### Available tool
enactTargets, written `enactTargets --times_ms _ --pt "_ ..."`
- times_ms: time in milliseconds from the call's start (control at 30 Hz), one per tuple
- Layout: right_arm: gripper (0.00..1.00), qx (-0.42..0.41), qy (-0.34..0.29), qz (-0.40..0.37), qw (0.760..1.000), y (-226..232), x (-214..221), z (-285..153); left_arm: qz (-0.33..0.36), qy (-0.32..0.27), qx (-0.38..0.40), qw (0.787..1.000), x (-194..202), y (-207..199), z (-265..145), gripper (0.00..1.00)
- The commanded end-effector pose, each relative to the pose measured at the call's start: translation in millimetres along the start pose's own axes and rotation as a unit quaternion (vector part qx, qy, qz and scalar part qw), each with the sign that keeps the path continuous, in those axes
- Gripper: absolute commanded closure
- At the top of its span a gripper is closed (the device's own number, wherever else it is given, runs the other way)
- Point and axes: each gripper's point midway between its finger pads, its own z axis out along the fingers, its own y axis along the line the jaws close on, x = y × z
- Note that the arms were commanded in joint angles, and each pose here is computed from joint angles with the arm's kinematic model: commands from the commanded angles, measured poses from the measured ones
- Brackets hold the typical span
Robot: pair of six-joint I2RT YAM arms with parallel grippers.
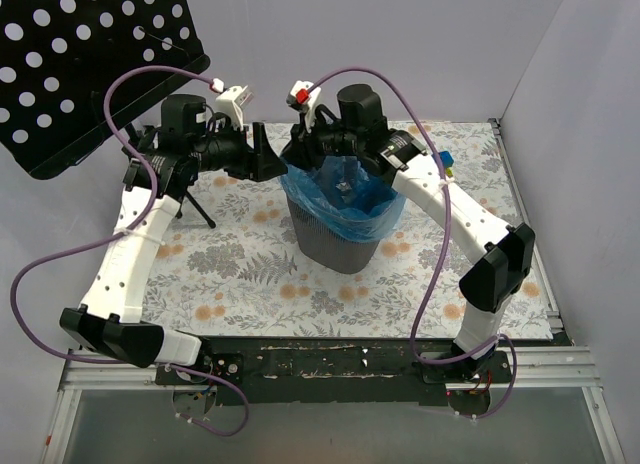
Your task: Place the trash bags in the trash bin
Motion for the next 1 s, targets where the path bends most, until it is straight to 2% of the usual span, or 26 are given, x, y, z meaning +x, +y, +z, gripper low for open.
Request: enactTargets --times_ms 0,167,333,400,467,567,800,867,967 --pt "0.67 -0.002 -0.016 -0.013 1.000 3.6 -12.5 15.2 0.010 -0.007 0.057 0.998 -2.0 -19.7 -0.4 0.35" --pt "0.66 -0.004 -0.026 0.002 1.000 6.7 -18.4 17.2 0.004 -0.016 -0.017 1.000 -13.3 13.4 15.7 0.32" --pt "0.66 -0.017 -0.033 0.010 0.999 13.0 -23.5 15.1 0.010 -0.003 -0.055 0.998 -11.7 34.8 27.0 0.41" --pt "0.62 -0.015 -0.036 0.009 0.999 13.5 -26.4 12.5 0.009 0.007 -0.045 0.999 -4.3 34.9 30.7 0.43" --pt "0.50 -0.025 -0.035 0.004 0.999 17.0 -27.5 10.6 0.006 0.010 -0.021 1.000 2.5 27.0 31.3 0.44" --pt "0.45 -0.054 -0.036 -0.002 0.998 27.6 -29.6 8.1 0.006 0.003 0.016 1.000 8.9 17.1 33.1 0.51" --pt "0.44 -0.015 -0.043 -0.031 0.998 12.9 -42.2 3.6 -0.014 0.013 0.033 0.999 17.9 18.3 44.1 0.87" --pt "0.44 -0.002 -0.043 -0.041 0.998 8.4 -46.7 1.4 -0.010 0.009 0.034 0.999 15.4 18.4 45.0 1.00" --pt "0.44 0.038 -0.034 -0.052 0.997 -3.2 -46.8 -7.0 -0.010 -0.008 0.021 1.000 4.4 18.5 38.1 1.00"
